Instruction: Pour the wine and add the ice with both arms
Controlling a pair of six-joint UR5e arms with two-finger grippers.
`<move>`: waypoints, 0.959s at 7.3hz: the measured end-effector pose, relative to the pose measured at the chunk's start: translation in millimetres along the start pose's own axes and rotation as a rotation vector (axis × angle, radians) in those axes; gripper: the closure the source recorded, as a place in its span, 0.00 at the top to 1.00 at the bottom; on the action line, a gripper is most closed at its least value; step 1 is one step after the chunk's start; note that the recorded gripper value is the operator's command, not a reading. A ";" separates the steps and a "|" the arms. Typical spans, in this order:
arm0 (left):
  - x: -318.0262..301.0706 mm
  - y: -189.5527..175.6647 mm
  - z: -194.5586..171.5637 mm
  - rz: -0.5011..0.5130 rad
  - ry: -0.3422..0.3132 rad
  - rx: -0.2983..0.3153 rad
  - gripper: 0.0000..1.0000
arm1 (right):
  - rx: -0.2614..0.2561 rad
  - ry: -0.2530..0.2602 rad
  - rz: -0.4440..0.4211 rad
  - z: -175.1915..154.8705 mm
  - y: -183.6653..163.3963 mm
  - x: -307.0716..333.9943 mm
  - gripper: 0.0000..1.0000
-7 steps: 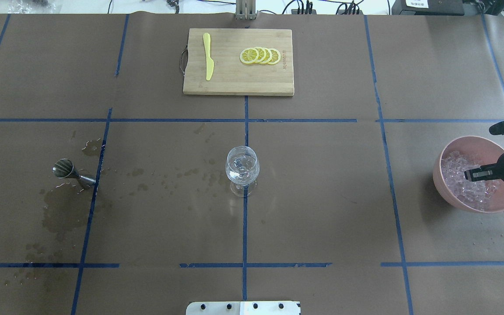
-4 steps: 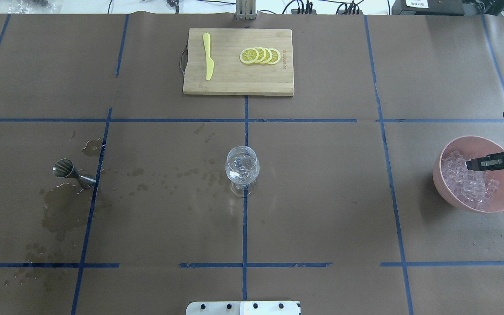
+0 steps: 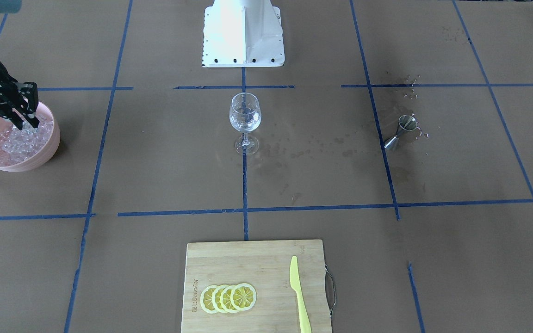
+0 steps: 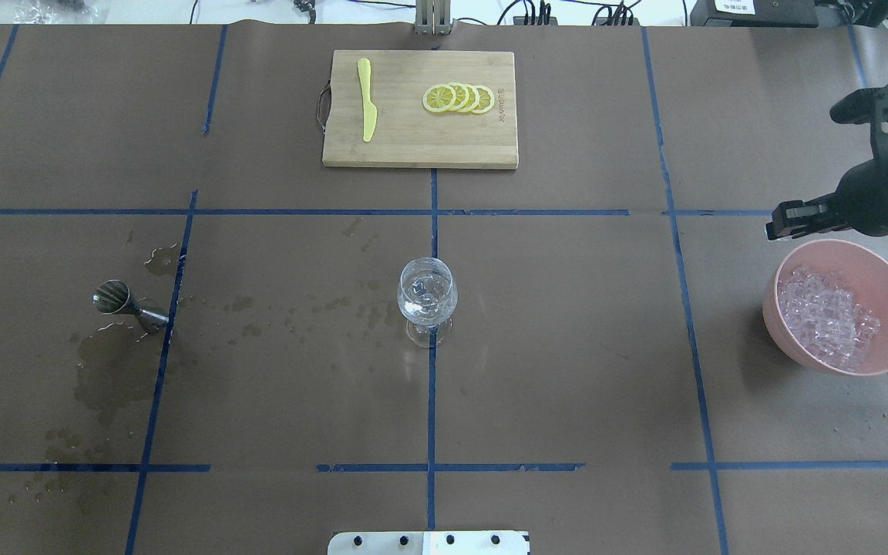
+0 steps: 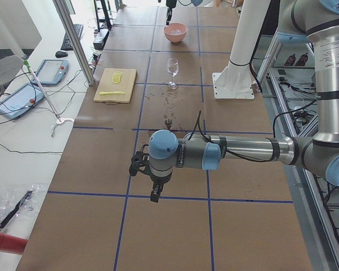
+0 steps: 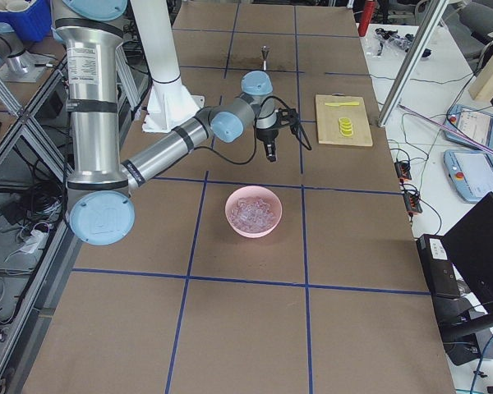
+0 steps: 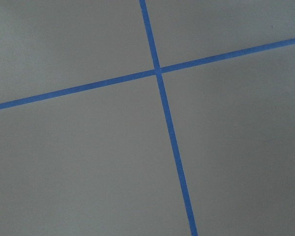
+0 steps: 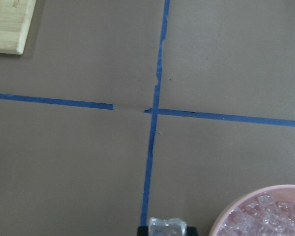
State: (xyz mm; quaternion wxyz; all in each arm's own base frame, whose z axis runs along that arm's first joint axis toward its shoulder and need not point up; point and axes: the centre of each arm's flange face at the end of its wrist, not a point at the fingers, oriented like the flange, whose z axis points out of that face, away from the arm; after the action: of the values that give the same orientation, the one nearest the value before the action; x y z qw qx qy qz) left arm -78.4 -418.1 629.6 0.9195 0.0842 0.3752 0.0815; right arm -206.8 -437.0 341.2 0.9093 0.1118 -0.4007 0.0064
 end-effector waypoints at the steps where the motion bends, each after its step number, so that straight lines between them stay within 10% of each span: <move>1: -0.5 2.3 0.9 -0.007 0.001 -0.007 1.00 | -0.009 0.001 0.034 -7.7 -12.0 -47.5 0.00; 7: 3.1 1.3 -1.0 -0.032 0.014 -0.021 1.00 | 0.026 0.013 0.191 -10.3 20.4 -329.8 0.00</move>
State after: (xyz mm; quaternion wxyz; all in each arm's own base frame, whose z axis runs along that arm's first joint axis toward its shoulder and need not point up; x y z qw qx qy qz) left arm -77.0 -416.0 627.0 0.9189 0.0678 0.3821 0.0712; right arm -425.3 -389.2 97.7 0.9055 0.0850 -0.4037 0.0991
